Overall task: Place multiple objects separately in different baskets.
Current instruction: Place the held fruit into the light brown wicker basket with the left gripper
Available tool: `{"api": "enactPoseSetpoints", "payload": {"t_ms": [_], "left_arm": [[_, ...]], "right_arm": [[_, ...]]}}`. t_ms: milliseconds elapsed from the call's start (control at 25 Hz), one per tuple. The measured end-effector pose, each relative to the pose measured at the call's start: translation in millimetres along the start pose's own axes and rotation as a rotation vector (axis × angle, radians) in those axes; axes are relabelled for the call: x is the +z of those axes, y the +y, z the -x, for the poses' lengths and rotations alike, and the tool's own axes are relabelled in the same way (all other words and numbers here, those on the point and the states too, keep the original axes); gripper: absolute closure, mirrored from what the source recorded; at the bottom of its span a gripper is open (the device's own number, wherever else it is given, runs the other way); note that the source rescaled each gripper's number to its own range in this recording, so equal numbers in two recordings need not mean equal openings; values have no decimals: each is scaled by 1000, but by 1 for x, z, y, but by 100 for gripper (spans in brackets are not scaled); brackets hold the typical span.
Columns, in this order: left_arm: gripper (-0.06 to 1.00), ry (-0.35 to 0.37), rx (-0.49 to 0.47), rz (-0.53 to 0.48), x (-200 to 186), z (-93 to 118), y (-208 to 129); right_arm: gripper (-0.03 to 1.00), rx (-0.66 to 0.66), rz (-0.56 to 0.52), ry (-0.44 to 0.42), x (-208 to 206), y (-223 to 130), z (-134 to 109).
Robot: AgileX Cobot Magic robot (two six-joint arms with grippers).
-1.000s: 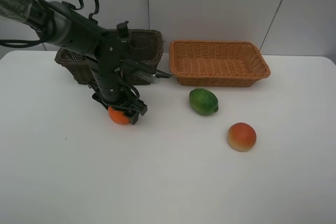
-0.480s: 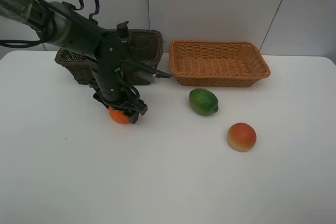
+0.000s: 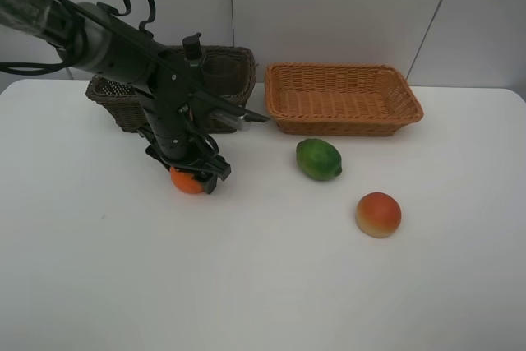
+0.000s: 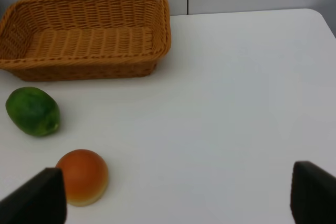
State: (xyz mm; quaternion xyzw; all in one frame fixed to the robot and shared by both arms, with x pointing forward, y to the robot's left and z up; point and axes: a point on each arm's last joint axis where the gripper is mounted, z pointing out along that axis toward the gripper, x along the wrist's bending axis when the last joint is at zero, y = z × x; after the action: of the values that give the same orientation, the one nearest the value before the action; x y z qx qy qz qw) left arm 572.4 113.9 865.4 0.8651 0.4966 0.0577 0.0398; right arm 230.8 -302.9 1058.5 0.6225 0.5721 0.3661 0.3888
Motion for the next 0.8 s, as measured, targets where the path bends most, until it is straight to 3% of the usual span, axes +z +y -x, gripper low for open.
{"api": "enactPoseSetpoints", "payload": {"t_ms": [400, 800], "left_arm": [[4, -45, -48, -51, -21, 9, 7], [4, -124, 25, 115, -95, 69, 75]], "right_arm": [[18, 0, 0, 0, 0, 0, 0], [18, 0, 0, 0, 0, 0, 0]]}}
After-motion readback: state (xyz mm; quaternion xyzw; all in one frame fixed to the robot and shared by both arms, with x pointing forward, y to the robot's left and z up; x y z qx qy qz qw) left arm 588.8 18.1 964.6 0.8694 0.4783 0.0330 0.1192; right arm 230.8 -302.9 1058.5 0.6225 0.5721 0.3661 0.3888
